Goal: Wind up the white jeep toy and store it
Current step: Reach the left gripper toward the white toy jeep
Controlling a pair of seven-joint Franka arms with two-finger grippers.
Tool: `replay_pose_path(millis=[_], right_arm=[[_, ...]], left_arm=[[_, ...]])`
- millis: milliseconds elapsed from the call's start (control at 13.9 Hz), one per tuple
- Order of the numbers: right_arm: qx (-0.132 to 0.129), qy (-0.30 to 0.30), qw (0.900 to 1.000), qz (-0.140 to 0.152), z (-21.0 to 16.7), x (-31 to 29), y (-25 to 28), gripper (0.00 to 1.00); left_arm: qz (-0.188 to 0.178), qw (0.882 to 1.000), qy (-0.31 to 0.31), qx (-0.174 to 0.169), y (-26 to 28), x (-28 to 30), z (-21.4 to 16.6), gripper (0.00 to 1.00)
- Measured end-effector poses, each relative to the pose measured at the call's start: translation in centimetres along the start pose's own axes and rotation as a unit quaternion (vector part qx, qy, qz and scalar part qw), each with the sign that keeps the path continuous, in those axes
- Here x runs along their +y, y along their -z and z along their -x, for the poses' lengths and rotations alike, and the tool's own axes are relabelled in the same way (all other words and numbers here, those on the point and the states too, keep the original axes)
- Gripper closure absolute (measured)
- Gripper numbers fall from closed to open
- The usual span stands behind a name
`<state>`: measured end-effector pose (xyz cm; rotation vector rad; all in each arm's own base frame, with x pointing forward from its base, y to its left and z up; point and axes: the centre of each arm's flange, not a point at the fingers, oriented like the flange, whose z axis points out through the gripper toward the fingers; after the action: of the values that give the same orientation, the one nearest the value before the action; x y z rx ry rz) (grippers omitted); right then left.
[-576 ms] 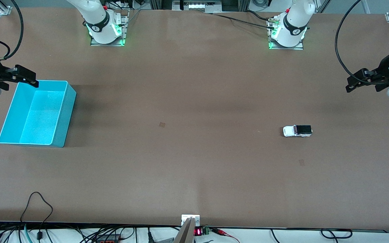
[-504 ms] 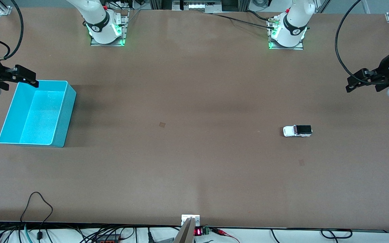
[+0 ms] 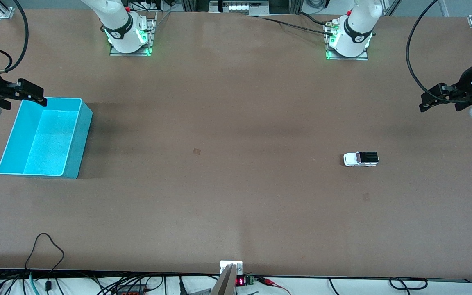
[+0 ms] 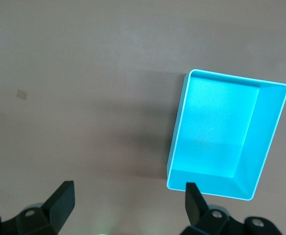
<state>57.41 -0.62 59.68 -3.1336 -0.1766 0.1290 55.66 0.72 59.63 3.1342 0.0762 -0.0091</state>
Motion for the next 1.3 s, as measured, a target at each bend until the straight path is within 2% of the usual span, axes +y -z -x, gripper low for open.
replay_pose_path(millis=[360,576,792,1080,1296], right_arm=[[0.000,-0.003,1.000,0.000,0.1,0.4,0.0,0.00],[0.000,-0.004,1.000,0.000,0.1,0.4,0.0,0.00],[-0.001,-0.004,1.000,0.000,0.1,0.4,0.0,0.00],[-0.001,-0.004,1.000,0.000,0.1,0.4,0.0,0.00],[-0.001,-0.004,1.000,0.000,0.1,0.4,0.0,0.00]], left_arm=[[0.001,1.000,-0.008,-0.010,-1.2,0.9,-0.5,0.00],[0.001,0.999,-0.027,-0.027,-3.1,3.0,-1.1,0.00],[-0.001,0.996,-0.060,-0.060,-7.1,7.0,-2.0,0.00],[-0.002,0.993,-0.064,-0.098,-14.0,7.3,-4.0,0.00],[0.003,0.989,-0.108,-0.103,-19.3,7.6,-3.8,0.00]])
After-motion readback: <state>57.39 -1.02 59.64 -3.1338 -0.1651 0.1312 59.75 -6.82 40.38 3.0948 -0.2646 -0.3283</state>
